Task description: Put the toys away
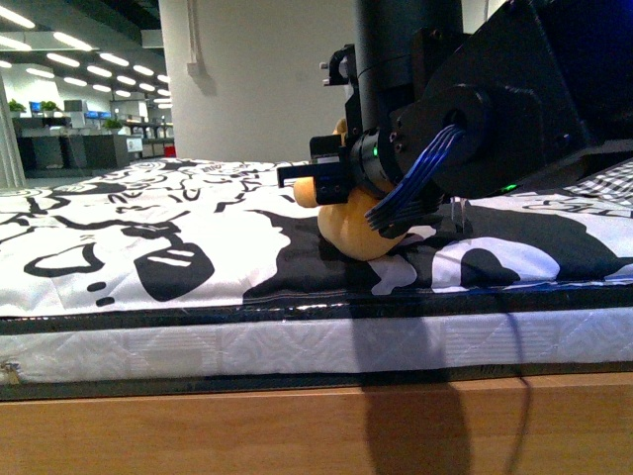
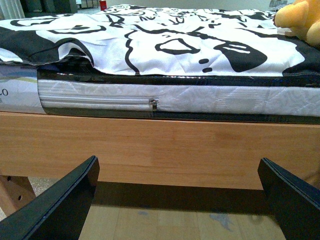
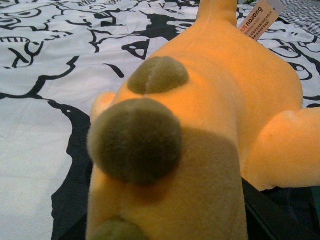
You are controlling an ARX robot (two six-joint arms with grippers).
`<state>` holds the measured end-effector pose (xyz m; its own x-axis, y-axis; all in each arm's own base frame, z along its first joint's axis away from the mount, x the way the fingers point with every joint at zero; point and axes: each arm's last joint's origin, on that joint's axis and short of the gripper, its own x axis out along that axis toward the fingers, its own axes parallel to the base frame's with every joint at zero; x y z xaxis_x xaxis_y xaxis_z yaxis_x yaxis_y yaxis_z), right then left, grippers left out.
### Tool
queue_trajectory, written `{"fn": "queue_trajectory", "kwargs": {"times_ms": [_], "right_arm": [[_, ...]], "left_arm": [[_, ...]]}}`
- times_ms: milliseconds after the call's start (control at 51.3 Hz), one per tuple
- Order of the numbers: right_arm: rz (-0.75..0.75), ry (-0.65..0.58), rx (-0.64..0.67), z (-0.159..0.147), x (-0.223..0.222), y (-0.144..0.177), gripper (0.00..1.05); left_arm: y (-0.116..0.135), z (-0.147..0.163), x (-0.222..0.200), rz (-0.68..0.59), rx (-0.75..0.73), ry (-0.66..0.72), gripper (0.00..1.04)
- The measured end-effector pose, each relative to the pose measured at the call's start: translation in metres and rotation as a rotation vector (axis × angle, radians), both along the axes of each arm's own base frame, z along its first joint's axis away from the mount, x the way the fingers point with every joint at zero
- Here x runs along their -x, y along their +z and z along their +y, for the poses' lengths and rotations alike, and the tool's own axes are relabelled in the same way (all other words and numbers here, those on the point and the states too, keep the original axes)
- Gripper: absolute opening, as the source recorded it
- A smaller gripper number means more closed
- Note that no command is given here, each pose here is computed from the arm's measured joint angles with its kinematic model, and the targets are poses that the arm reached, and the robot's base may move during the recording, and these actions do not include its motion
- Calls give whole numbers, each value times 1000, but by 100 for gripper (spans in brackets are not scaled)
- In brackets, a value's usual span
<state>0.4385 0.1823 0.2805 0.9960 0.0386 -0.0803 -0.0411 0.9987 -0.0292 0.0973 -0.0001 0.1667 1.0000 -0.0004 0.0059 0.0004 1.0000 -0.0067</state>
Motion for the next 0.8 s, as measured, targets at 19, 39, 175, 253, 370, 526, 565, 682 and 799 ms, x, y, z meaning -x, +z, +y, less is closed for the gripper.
{"fn": "queue_trajectory", "kwargs": {"times_ms": [19,39,175,253,370,526,565,682,799], "right_arm": [[-7,6,-10,-1,2,4,37],[-7,6,-12,-2,2,4,36],[-46,37,-71,-11,10,26,20],[-75,57,-113,-21,18,42,12],[-132,76,-172,-44,35,70,8],[-194,101,-243,-80,67,94,8],[-207,109,-256,-88,75,97,8],[-233,170,-269,-109,111,101,8],[-240,233,-269,-125,148,97,8]], "left_arm": [[0,0,0,0,0,0,99],[0,0,0,0,0,0,99],[0,0,0,0,0,0,99],[0,0,0,0,0,0,99],[0,0,0,0,0,0,99],[0,0,0,0,0,0,99],[0,0,0,0,0,0,99],[0,0,0,0,0,0,99],[0,0,0,0,0,0,99]]}}
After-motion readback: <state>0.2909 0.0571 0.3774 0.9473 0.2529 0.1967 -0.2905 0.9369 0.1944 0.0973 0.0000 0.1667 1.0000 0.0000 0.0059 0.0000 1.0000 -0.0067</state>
